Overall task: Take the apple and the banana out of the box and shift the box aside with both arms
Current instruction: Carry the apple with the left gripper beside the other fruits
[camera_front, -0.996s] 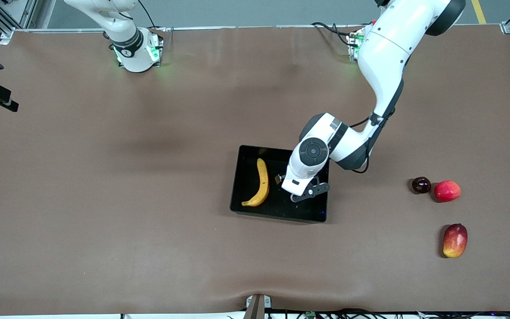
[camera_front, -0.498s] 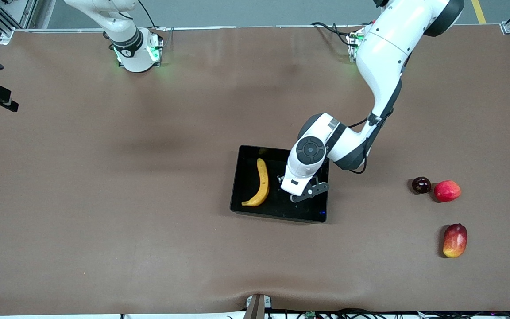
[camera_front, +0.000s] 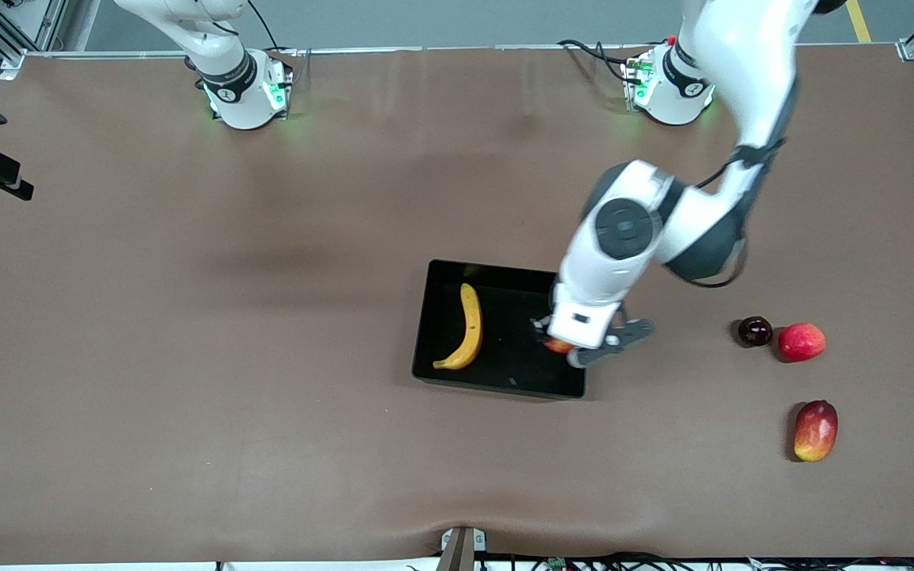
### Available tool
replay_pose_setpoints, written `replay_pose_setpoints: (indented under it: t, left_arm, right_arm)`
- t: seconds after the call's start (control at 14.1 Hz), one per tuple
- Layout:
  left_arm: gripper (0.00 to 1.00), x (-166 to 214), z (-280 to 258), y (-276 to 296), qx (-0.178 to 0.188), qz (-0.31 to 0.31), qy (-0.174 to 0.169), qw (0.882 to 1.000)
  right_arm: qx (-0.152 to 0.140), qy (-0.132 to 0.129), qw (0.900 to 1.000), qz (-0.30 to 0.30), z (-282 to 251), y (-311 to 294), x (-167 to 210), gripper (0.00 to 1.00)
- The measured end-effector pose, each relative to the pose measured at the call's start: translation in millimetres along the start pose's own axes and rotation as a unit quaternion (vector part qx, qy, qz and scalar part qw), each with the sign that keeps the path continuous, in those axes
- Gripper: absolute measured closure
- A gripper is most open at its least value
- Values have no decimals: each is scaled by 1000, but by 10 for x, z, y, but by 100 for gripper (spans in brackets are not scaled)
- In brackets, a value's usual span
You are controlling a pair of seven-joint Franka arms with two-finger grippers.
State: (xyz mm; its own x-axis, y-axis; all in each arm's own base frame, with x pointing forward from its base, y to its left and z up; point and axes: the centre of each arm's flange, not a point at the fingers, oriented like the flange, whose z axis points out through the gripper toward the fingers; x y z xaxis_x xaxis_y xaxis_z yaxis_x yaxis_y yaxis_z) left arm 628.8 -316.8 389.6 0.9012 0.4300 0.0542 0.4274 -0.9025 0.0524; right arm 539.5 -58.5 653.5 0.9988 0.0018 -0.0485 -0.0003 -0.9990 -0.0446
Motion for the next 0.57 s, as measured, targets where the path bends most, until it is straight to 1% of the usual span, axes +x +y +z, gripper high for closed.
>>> replay_pose_setpoints:
  t: [0.14, 0.28, 0.43, 0.57]
  left_arm:
    - [30, 365, -165, -342, 4, 4, 6, 1000]
    - [30, 806, -155, -808, 14, 21, 3, 1000]
    - [30, 1238, -29, -1365, 25, 32, -6, 999]
    - [30, 1606, 215, -1912, 33, 26, -21, 999]
  right_arm:
    - [0, 0, 1000, -2, 0, -17, 2, 0]
    - [0, 0, 1000, -2, 0, -21, 2, 0]
    - [0, 0, 1000, -2, -1, -23, 3, 0]
    - [0, 0, 1000, -2, -1, -25, 3, 0]
